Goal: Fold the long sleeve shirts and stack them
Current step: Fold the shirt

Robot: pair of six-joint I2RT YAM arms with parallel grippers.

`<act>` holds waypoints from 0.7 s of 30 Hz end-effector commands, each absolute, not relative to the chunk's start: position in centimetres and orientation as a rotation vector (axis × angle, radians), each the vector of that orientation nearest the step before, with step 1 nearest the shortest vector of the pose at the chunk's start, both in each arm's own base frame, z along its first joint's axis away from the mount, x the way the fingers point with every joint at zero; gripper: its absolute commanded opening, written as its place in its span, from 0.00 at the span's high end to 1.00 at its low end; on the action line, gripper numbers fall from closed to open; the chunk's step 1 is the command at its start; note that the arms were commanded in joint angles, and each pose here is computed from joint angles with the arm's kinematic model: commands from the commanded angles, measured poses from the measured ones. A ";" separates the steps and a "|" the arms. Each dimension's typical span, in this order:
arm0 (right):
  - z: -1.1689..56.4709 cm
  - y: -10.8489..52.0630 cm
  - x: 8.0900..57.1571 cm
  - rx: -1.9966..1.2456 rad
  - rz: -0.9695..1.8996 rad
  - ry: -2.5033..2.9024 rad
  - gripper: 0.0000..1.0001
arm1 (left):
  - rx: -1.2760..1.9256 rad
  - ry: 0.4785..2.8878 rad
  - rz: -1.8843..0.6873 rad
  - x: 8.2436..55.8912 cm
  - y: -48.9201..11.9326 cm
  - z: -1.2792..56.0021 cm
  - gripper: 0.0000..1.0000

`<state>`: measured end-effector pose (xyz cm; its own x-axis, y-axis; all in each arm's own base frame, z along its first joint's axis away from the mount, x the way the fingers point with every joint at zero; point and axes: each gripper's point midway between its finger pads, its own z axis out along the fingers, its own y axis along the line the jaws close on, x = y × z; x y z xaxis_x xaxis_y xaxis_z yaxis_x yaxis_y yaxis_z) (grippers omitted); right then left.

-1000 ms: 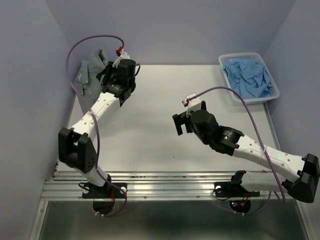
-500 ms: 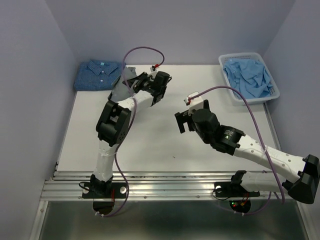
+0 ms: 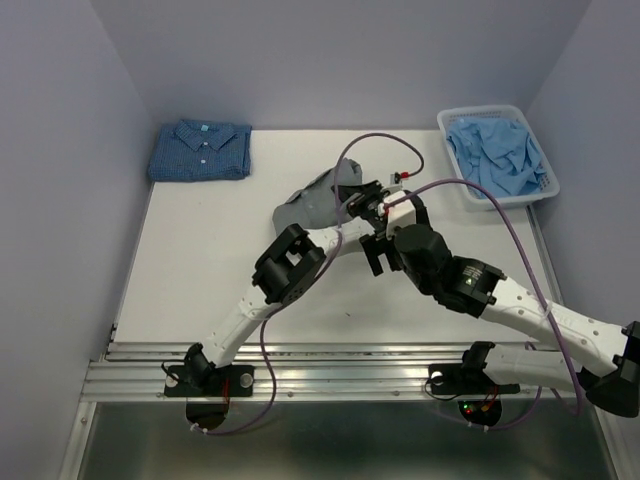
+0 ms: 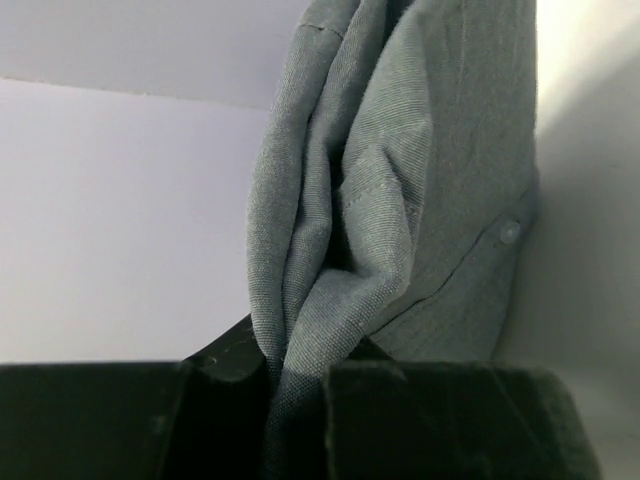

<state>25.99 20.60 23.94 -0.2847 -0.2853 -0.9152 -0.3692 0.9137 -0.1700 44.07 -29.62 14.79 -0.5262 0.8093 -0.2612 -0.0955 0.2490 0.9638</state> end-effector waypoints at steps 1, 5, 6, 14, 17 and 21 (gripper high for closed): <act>25.8 21.0 27.0 -0.389 0.130 1.827 0.00 | 0.631 1.664 1.273 41.5 -34.5 16.0 1.00; 26.1 21.0 26.9 -0.384 0.147 1.820 0.00 | 0.810 1.834 0.923 40.5 -39.0 12.5 1.00; 26.2 21.0 26.9 -0.383 0.148 1.820 0.00 | 0.821 1.863 0.866 40.2 -39.5 12.5 1.00; 30.8 20.0 26.4 -0.252 0.230 1.758 0.00 | 0.920 2.127 0.251 35.4 -43.5 9.0 1.00; 33.6 18.3 26.2 -0.141 0.241 1.702 0.00 | 0.904 2.210 0.054 33.3 -45.0 9.2 1.00; 35.4 16.5 26.0 -0.051 0.228 1.661 0.00 | 0.927 2.265 -0.041 31.7 -45.5 8.1 1.00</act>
